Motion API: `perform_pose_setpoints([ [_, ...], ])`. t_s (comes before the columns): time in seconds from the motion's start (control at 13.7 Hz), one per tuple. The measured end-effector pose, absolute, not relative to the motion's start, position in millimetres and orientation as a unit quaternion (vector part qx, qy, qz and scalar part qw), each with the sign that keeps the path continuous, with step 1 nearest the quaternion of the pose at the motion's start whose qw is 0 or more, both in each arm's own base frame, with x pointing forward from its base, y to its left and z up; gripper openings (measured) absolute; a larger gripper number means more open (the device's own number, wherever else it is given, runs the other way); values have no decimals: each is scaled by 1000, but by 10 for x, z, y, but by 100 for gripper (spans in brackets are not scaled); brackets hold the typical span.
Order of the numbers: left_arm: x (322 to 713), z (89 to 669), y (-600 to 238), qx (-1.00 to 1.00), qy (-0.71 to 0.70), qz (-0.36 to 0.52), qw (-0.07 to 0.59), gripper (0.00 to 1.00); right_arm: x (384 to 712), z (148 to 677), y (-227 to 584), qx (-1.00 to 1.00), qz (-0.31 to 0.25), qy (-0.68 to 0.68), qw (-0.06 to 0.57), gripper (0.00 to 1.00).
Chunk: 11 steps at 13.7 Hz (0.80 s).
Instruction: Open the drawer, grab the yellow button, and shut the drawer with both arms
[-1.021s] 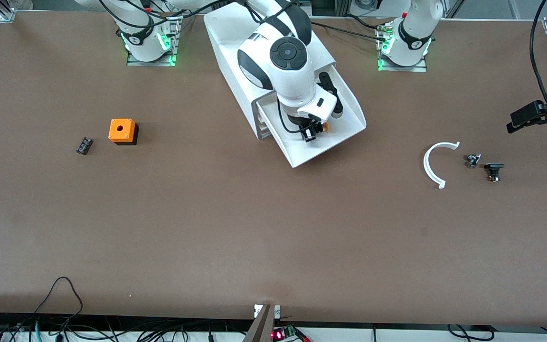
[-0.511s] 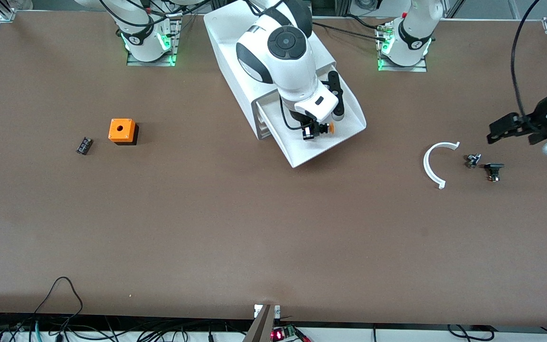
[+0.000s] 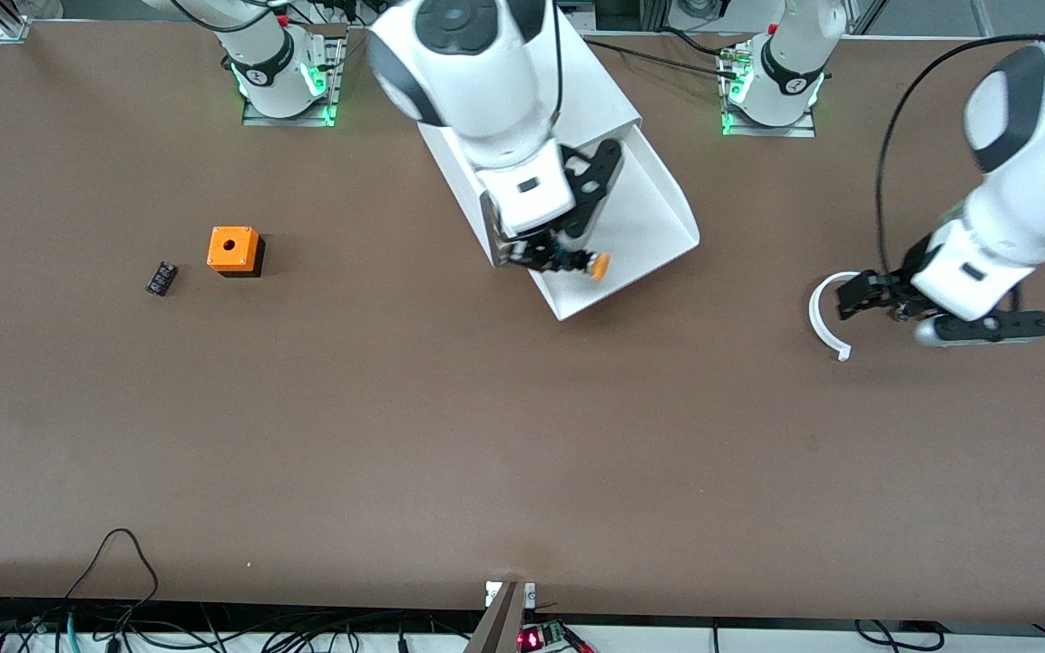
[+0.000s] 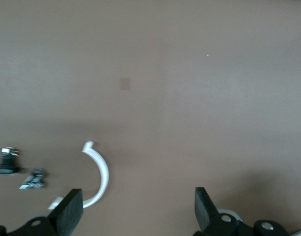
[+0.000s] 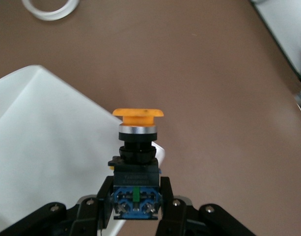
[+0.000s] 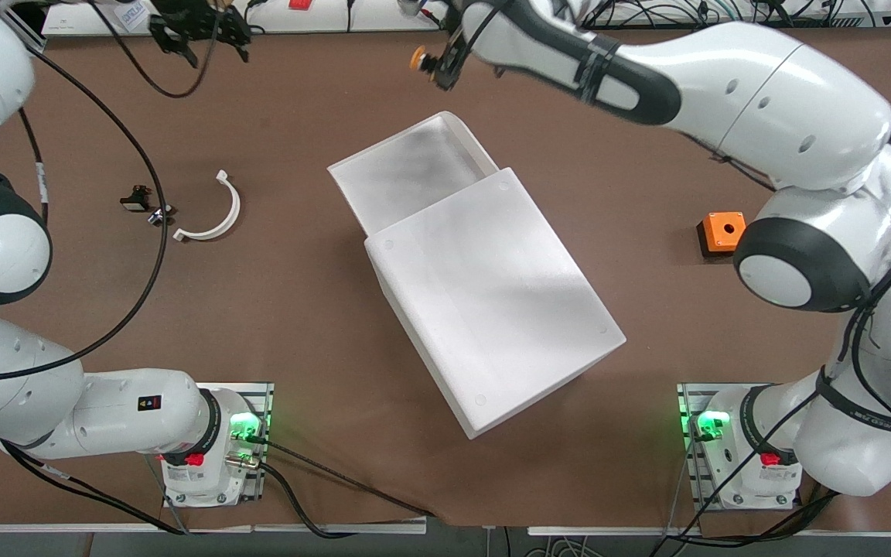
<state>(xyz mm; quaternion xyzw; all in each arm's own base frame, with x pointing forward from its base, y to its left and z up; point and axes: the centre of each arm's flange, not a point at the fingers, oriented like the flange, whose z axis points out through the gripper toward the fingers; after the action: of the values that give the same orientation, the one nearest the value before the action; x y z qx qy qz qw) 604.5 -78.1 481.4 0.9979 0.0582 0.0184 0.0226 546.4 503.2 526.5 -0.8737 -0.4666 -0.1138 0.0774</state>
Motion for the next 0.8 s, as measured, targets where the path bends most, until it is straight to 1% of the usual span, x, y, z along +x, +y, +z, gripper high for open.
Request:
perform_pose_setpoints([
  [0.15, 6023, 4466, -1171, 995, 90, 28, 33, 100, 5750, 5231, 4555, -928, -95, -353, 66, 41],
  [0.29, 5952, 4137, -1546, 991, 122, 37, 47, 100, 5959, 5020, 4111, -962, -60, -262, 47, 41],
  [0.44, 5842, 3905, -1878, 986, 150, 36, 58, 100, 6133, 4724, 3680, -979, -26, -203, 11, 41],
  [0.66, 5635, 3704, -2375, 978, 195, 22, 65, 100, 6347, 4249, 2879, -989, 17, -137, -47, 41],
  [0.8, 5461, 3587, -2642, 977, 204, 12, 68, 100, 6451, 3976, 2219, -992, 50, -98, -63, 41],
])
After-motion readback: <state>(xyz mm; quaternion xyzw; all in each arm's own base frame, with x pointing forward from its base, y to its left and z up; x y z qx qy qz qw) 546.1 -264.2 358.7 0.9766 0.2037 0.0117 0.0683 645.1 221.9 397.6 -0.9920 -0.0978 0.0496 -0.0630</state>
